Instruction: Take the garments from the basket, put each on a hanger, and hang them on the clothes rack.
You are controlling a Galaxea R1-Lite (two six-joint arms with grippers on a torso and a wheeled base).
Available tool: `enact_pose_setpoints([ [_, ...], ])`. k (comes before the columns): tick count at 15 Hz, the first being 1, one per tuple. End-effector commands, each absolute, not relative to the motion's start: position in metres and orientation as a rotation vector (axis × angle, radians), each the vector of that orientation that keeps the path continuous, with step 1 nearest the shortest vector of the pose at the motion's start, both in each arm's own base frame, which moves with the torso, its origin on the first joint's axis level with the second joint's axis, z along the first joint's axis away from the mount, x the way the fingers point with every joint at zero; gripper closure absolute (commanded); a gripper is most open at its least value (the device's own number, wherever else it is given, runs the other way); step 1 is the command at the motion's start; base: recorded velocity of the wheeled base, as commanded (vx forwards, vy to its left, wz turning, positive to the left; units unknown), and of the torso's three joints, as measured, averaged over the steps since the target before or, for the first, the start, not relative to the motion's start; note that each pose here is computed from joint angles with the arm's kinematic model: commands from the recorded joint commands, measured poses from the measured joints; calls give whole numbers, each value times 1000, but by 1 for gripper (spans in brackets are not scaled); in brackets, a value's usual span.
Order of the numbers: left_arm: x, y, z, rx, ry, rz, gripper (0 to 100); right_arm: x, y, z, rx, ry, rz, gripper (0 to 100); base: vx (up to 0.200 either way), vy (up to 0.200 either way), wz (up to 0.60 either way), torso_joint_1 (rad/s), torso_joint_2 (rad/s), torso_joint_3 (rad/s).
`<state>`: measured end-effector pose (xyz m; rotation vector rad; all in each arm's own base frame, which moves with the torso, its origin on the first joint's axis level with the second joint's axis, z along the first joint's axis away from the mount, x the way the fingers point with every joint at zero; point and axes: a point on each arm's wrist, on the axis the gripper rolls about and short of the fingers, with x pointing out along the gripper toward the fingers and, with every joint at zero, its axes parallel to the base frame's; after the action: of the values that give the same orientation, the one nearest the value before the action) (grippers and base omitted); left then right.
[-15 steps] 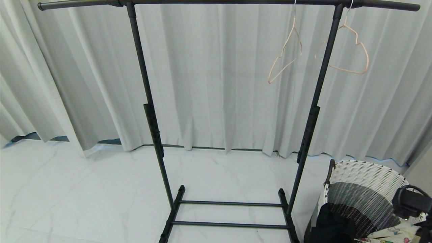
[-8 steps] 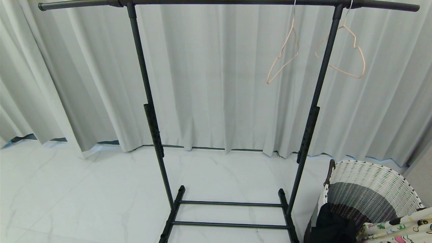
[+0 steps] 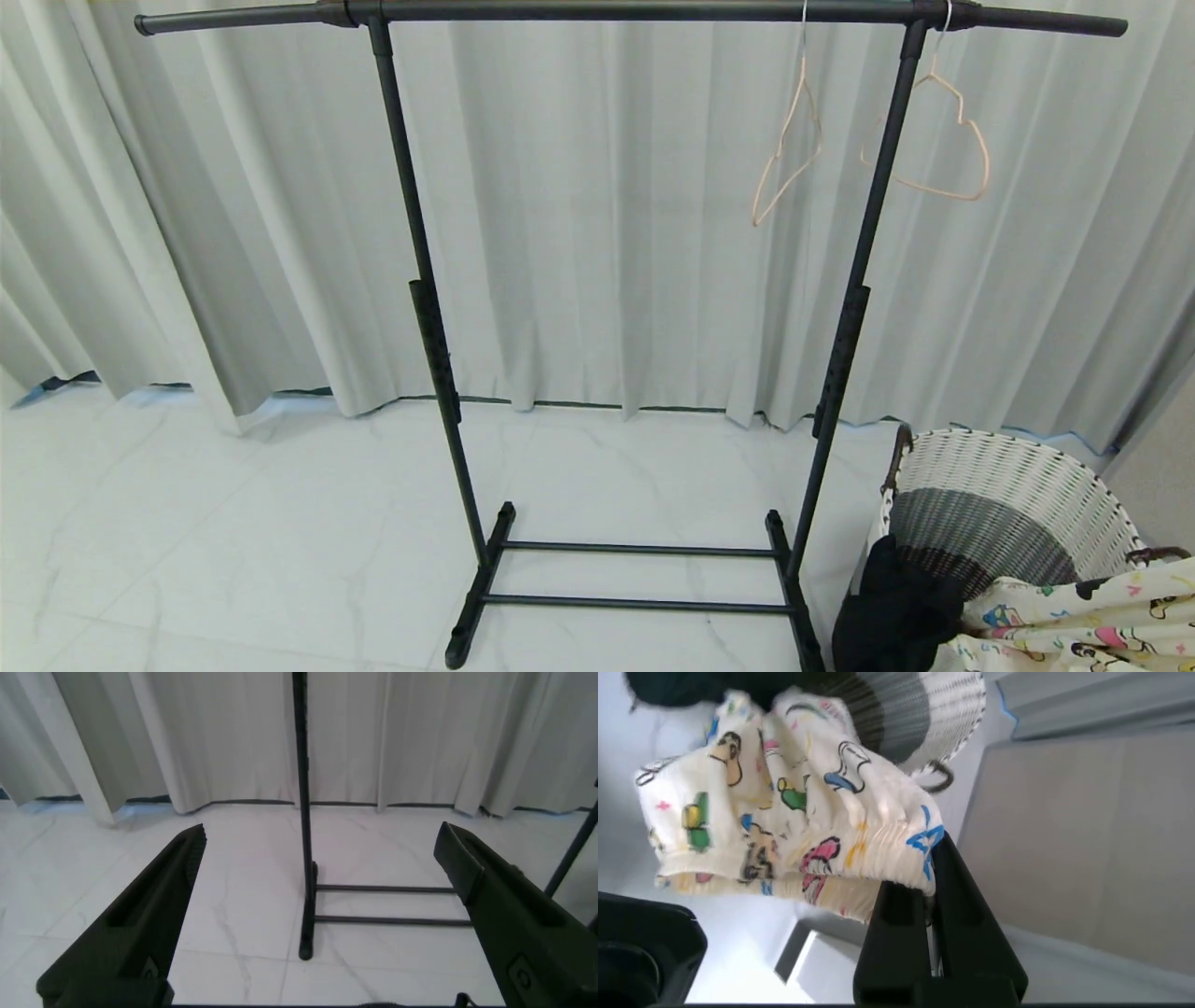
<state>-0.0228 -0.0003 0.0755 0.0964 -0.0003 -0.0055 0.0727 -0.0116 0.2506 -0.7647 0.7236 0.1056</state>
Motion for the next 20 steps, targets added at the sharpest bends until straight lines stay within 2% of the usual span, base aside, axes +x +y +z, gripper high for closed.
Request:
enact_pose_setpoints([
  [1,-23,0,76,97,1,-5,0,75,-12,250,-765,731,111,100,-200,0,0,2,2,7],
  [4,-23,0,75,98,0,-5,0,76,-11,249,-768,733,122,100,-200,0,0,2,-1,1],
  [7,-23,0,75,81,0,-3,0,79,-7,248,-783,723,178,100,0,0,0,0,0,0],
  [9,-23,0,76,112,1,-6,0,83,0,247,-787,701,260,100,0,0,0,0,0,0],
  [14,-23,0,76,110,1,-9,0,107,40,243,-734,646,519,100,0,0,0,0,0,0],
  [18,-23,0,76,106,-7,-10,0,116,86,249,-590,618,690,100,0,0,0,0,0,0],
  [19,-25,0,96,82,-55,-38,0,121,97,249,-570,620,712,100,0,0,0,0,0,0],
  [20,-19,0,123,11,-40,-81,0,125,104,248,-572,626,724,100,0,0,0,0,0,0],
])
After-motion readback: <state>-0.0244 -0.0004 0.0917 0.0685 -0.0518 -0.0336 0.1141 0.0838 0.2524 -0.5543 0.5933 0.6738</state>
